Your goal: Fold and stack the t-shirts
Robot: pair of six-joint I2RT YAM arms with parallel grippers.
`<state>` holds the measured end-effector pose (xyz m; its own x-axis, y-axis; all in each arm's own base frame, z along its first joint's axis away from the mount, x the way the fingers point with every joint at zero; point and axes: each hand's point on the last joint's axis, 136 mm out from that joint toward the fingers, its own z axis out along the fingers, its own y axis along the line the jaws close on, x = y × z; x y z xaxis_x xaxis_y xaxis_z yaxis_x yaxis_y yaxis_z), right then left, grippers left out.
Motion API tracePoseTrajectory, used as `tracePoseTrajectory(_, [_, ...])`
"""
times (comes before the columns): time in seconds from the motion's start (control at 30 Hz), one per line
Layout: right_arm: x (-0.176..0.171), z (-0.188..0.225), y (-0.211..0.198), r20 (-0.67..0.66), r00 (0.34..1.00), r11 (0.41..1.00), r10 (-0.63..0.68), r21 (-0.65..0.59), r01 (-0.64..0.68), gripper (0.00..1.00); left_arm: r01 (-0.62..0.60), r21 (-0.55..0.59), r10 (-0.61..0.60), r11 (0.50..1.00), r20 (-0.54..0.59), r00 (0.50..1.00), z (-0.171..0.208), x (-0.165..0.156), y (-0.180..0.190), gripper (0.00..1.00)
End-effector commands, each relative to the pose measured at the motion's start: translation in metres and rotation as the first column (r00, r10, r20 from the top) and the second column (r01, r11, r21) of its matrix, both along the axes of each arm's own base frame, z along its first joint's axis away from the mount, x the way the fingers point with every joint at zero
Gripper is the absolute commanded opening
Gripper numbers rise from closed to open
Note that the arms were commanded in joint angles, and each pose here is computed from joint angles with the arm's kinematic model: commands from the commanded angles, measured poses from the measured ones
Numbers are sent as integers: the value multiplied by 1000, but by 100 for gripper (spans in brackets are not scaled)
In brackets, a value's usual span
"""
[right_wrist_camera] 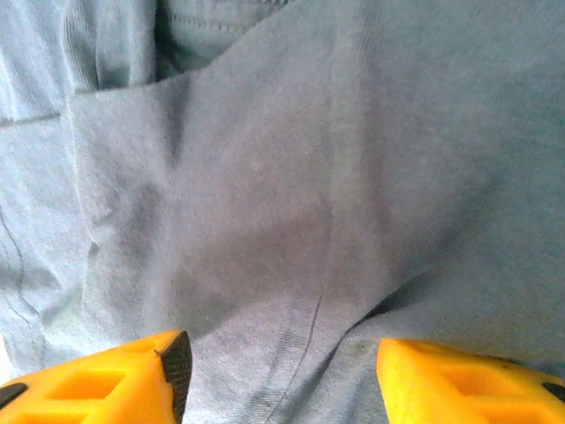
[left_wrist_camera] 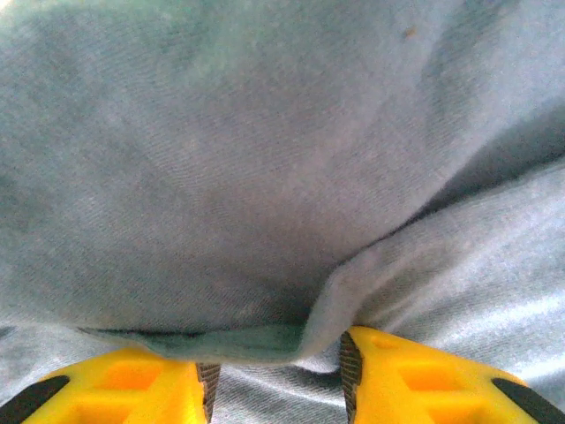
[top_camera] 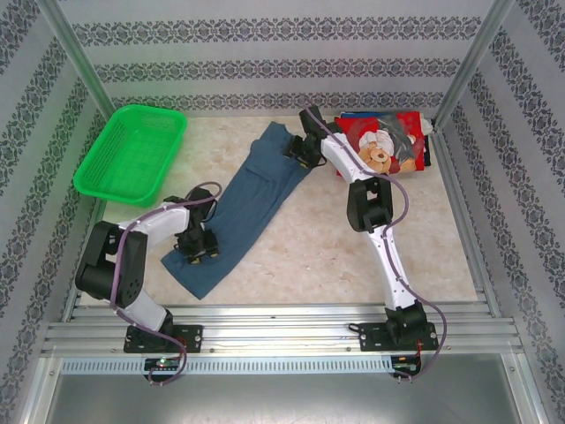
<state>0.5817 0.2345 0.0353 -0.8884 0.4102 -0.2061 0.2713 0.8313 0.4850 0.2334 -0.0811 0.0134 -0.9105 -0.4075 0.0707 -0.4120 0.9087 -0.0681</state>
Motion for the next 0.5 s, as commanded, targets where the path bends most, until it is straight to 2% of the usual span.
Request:
tracePoseTrajectory(0.0, [10, -12, -23, -22, 999, 999, -26, 33, 27, 62, -69, -91, 60, 993, -95, 994, -12, -27, -30, 44])
tracePoseTrajectory(0.13, [25, 29, -28, 78, 997, 996, 4, 92, -12, 69, -38, -186, 31, 982, -41, 999, 2, -11, -77, 48])
tracePoseTrajectory(0.23, [23, 73, -23, 151, 987, 989, 60, 122, -79, 75, -17, -258, 11, 966, -26, 1000, 7, -4, -106, 48])
tracePoseTrajectory(0.37, [-3, 126, -13, 210, 968, 977, 139, 131, -169, 80, 16, -292, -16, 956, 1, 1000, 20, -4, -117, 50])
tracePoseTrajectory(0.47, [-41, 151, -5, 206, 957, 967, 206, 109, -232, 82, 41, -332, -27, 942, 45, 999, 42, -7, -120, 55])
